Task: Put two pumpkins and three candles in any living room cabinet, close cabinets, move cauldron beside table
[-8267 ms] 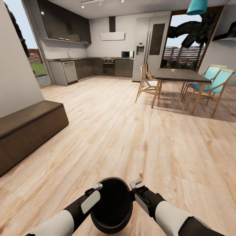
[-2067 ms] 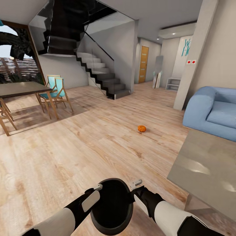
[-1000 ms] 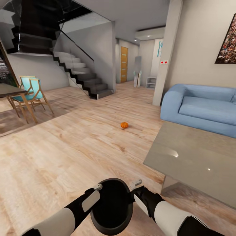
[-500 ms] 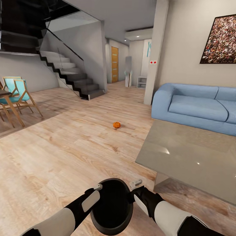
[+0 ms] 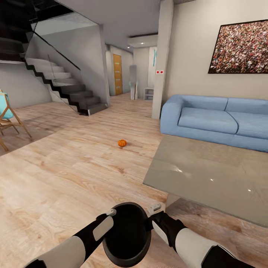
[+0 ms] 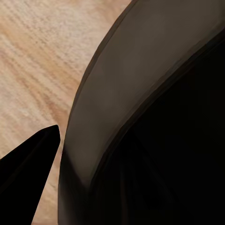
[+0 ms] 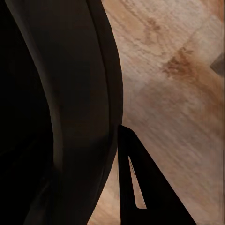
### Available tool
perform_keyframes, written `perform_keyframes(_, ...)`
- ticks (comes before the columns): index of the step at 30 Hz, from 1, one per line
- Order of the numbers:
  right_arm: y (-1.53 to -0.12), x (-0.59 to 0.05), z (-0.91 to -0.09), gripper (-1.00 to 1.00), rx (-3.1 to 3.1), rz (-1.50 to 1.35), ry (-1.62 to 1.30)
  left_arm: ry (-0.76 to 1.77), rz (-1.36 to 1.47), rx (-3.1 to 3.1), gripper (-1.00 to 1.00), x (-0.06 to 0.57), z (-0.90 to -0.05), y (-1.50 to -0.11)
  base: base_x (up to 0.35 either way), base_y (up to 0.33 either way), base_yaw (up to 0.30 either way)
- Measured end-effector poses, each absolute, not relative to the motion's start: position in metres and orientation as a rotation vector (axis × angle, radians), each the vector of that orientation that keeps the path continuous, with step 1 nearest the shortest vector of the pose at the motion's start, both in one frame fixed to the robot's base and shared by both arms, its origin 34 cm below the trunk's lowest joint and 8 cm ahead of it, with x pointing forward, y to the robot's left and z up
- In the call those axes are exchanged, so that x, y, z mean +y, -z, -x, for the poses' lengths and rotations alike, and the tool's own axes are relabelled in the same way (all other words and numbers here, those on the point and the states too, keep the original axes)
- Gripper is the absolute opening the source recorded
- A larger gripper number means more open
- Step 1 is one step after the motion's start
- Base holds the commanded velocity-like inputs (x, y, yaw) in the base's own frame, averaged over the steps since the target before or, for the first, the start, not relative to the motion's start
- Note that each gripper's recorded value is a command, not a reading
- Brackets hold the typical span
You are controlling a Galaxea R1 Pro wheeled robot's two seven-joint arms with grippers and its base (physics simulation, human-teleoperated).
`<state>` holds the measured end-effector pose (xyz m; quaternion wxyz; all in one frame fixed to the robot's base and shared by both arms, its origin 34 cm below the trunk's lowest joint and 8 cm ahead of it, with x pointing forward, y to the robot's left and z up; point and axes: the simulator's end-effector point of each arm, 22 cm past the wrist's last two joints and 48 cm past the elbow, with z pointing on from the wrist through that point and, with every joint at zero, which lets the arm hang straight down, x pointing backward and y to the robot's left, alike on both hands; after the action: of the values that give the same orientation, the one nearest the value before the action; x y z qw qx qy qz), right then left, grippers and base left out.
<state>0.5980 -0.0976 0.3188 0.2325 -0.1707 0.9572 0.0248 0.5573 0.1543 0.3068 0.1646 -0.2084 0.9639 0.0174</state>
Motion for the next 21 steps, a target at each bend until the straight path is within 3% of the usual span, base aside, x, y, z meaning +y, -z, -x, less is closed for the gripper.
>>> perform_keyframes(21,-0.3257,-0.0976,-0.6007,-1.0,2.618,0.468,-0.065,-0.045,0.593,2.735,-1.0,0.1542,-0.5601,-0.3132,0.0,0.0,-0.27)
